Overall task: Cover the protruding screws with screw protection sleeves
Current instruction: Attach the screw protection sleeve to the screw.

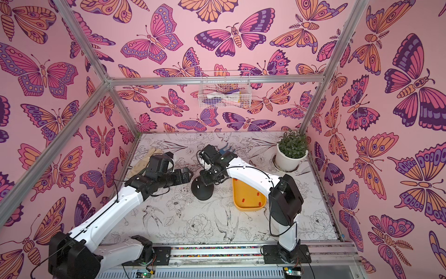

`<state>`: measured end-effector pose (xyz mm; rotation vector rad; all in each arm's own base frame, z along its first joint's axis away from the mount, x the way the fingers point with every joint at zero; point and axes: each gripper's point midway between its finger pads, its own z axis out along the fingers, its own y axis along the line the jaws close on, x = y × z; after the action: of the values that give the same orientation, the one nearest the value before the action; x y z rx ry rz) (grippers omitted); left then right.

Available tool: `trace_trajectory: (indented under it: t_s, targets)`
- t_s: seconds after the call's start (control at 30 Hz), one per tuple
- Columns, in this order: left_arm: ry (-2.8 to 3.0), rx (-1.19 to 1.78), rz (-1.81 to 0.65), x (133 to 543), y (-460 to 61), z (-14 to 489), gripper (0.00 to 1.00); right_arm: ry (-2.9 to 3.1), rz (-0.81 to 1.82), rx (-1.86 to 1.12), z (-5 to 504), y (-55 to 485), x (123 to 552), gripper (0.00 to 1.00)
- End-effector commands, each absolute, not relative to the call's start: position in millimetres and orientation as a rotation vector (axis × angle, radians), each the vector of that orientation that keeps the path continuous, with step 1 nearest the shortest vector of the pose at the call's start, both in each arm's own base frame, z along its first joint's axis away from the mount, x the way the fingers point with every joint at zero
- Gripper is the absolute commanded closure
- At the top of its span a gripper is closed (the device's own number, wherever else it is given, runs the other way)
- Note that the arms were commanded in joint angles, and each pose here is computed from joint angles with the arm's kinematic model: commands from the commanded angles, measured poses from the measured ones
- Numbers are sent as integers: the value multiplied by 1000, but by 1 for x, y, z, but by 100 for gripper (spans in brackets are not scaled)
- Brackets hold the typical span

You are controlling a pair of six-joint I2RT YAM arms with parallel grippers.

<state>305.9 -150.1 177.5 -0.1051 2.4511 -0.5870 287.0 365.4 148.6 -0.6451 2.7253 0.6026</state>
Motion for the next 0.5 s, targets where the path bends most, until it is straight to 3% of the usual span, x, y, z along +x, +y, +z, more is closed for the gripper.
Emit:
trace_trajectory:
  t_s: [0.0,0.47]
  targets:
    - [2444,-88,-591,303,-149,177,0,2693,612,-665,160,370,287,75]
    - [2433,-89,-596,303,-148,181,0,2631,608,-640,187,363,289,76]
